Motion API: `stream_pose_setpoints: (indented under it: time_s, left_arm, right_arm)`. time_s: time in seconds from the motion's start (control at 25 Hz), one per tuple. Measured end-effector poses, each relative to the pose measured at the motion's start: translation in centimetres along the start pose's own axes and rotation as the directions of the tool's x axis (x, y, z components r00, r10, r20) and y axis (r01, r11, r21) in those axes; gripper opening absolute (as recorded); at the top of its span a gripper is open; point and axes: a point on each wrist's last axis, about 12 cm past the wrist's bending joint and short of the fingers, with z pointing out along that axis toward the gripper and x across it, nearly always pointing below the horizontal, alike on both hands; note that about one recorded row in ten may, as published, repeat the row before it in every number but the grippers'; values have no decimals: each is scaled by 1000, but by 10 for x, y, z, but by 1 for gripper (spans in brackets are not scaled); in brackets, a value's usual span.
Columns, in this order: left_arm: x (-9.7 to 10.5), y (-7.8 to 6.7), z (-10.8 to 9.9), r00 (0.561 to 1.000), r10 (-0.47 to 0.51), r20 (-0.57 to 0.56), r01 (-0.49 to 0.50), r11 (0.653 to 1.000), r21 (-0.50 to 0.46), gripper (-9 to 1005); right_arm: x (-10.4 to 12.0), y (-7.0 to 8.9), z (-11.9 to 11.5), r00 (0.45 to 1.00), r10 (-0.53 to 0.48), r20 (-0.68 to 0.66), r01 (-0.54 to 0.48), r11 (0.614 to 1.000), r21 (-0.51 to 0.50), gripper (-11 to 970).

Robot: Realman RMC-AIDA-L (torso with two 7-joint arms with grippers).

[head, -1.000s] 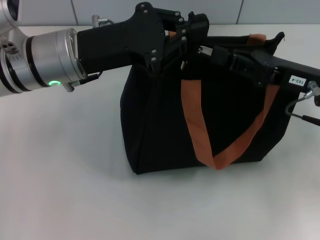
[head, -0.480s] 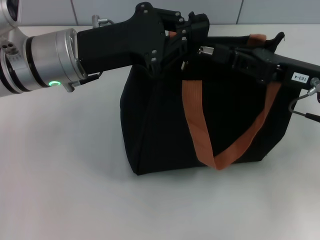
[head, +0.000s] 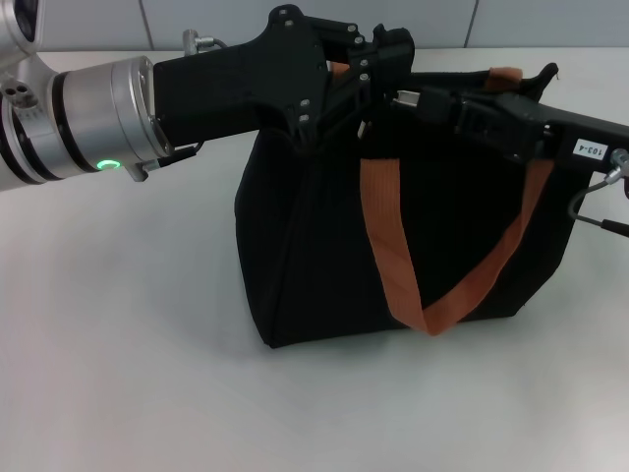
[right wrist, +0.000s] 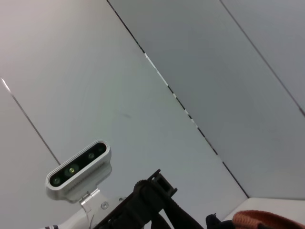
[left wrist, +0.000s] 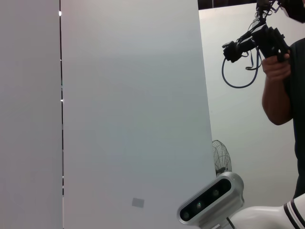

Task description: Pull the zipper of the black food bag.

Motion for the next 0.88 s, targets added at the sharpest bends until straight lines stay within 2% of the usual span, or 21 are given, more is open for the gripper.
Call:
stream_pose_setpoints:
  time_s: [0.48,0.88]
  left_arm:
    - [1,0,-1,1000,-1,-1,1,1000,-6,87]
    - [2,-3,-4,1000,-8,2,8,1000,-5,89]
  right_arm:
    - [-5,1,1,999,8,-35,-8,1000,-1,0]
    - [-28,5,-1,987,44,-152,-44,999,5,0]
